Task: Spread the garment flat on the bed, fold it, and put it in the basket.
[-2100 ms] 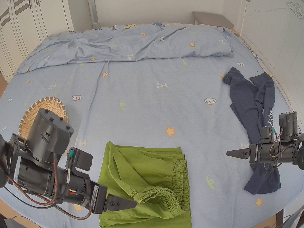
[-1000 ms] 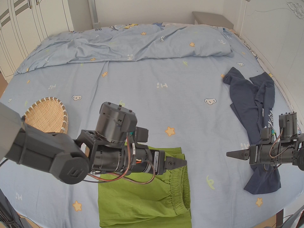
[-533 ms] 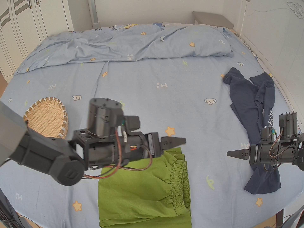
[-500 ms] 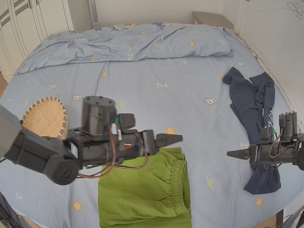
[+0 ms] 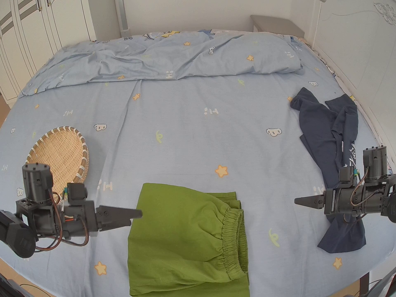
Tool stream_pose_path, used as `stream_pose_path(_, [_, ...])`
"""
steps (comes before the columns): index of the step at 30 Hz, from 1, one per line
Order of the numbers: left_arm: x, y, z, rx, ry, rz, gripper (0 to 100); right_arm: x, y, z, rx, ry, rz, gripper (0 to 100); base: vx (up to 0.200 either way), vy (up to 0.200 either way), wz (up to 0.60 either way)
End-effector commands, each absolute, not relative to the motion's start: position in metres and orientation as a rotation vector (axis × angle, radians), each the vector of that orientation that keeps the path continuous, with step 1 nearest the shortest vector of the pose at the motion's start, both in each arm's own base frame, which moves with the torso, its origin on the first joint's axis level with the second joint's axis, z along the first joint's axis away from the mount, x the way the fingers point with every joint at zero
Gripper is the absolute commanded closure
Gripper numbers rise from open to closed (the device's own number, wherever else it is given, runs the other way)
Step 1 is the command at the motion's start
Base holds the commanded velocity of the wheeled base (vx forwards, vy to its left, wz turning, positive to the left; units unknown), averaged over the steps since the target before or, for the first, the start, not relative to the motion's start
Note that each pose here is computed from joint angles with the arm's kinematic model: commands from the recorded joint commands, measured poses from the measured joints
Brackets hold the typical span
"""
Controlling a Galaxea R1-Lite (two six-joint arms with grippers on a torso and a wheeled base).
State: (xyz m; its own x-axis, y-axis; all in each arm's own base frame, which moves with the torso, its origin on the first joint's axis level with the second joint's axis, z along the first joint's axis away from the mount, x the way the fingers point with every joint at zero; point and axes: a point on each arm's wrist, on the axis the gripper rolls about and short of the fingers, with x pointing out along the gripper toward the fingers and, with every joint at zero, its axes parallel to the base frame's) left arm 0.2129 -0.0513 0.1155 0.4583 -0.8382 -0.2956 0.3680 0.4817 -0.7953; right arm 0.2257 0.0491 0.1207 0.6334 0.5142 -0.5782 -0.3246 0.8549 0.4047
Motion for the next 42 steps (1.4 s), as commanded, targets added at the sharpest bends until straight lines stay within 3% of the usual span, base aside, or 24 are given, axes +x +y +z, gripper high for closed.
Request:
stream_pose_path(1, [0.196,-0.016,0.071,-0.775,0.821,-0.801,0,0.223,0.053,0.120,0.267,0.749,0.505,0,0.000,0.000,0.00])
stream_pose_path(7, [0.202,-0.014,0.025,-0.668,0.831,-0.852,0,0.222,0.055,0.121,0.264,0.745,0.510,0,0.000,0.000,0.00])
stream_pose_path(16, [0.211,-0.027,-0.001,-0.597,0.779,-0.895,0,0.220,0.057,0.122,0.260,0.742,0.524,0,0.000,0.000,0.00])
stream_pose_path(21, [0.210,-0.046,-0.015,-0.530,0.827,-0.798,0,0.220,0.057,0.123,0.261,0.741,0.524,0,0.000,0.000,0.00])
stream_pose_path(30, [0.212,-0.066,-0.009,-0.591,0.862,-0.798,0,0.219,0.058,0.123,0.260,0.742,0.528,0,0.000,0.000,0.00])
stream_pose_path(36, [0.217,-0.082,-0.002,-0.647,0.883,-0.936,0,0.219,0.058,0.123,0.260,0.740,0.527,0,0.000,0.000,0.00])
stream_pose_path(42, [0.230,-0.086,0.005,-0.667,0.837,-0.967,0,0.219,0.058,0.122,0.258,0.744,0.528,0,0.000,0.000,0.00])
